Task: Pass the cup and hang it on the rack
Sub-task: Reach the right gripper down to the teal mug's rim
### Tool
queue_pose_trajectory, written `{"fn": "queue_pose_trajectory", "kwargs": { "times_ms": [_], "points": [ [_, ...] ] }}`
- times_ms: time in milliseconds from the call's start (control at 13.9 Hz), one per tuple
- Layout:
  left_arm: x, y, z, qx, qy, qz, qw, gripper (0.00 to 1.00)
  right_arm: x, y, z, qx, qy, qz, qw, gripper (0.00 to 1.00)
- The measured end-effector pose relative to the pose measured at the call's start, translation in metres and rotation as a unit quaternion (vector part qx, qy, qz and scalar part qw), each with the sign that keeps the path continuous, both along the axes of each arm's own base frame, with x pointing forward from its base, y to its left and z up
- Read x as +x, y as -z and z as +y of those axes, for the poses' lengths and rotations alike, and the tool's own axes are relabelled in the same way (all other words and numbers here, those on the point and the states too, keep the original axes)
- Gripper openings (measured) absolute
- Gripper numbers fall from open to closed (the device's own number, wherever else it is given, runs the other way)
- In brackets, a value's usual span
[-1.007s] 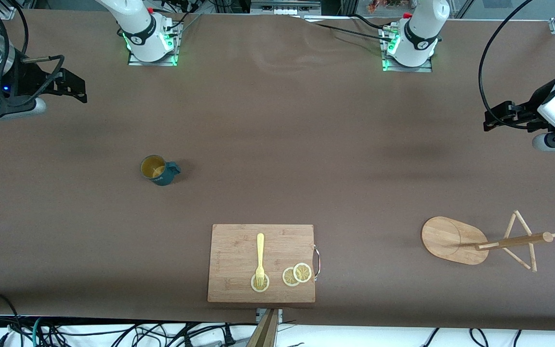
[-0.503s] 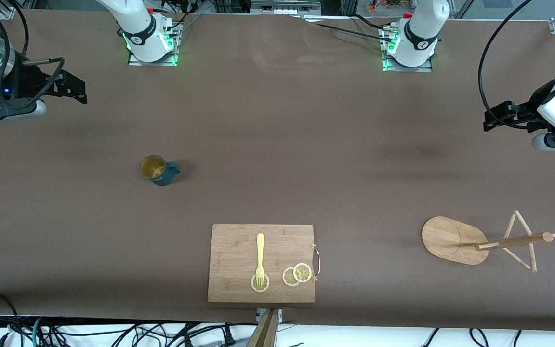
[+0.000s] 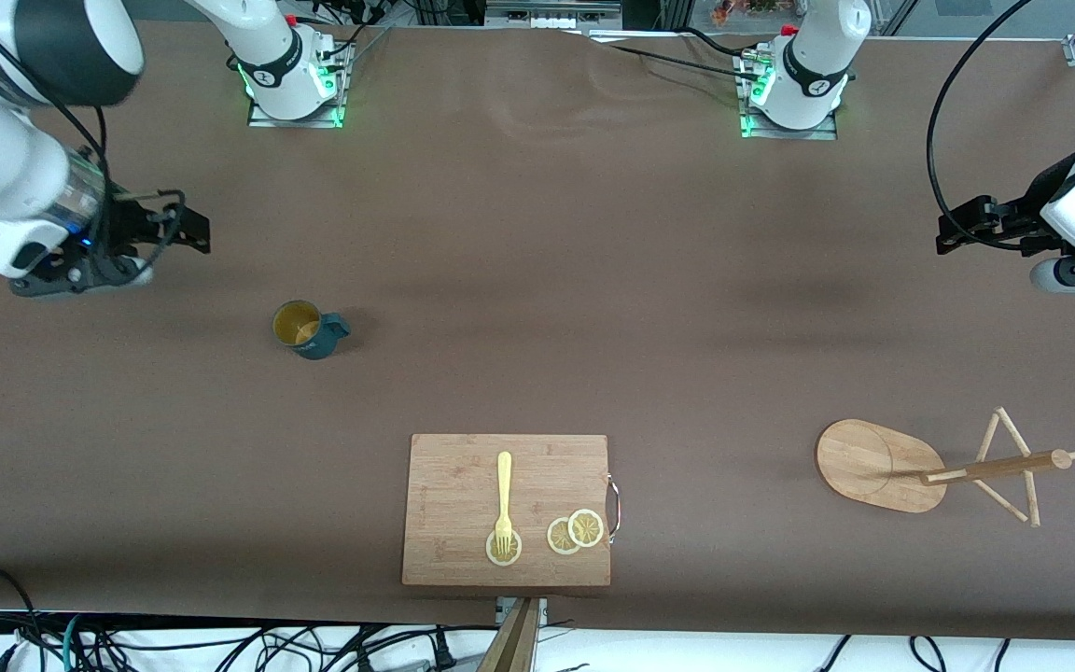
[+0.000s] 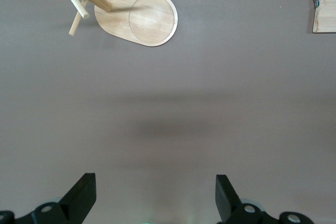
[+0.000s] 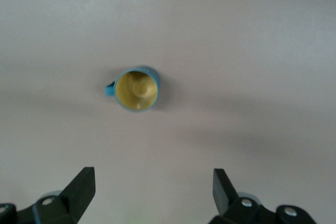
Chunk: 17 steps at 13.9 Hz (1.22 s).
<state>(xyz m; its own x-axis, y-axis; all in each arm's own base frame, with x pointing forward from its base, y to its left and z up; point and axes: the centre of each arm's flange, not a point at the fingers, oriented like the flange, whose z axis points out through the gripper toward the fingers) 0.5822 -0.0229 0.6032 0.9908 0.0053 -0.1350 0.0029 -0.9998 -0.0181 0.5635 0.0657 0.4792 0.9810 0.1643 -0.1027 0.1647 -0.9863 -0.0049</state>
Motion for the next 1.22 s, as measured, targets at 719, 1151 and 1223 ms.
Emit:
{"fn": "queue_pose_trajectory", "kwargs": {
  "times_ms": [719,1151,1223],
  "points": [
    [0.001,0.001,0.000,0.000,0.000,0.001,1.000,1.00,0.008,0.182,0.005,-0.004,-0.004,-0.013,1.000,1.00],
    [0.001,0.001,0.000,0.000,0.000,0.001,1.000,1.00,0.010,0.208,0.012,-0.005,-0.010,-0.010,1.000,0.95],
    [0.001,0.001,0.000,0.000,0.000,0.001,1.000,1.00,0.009,0.212,0.012,-0.005,-0.010,-0.008,1.000,0.95]
  ]
}}
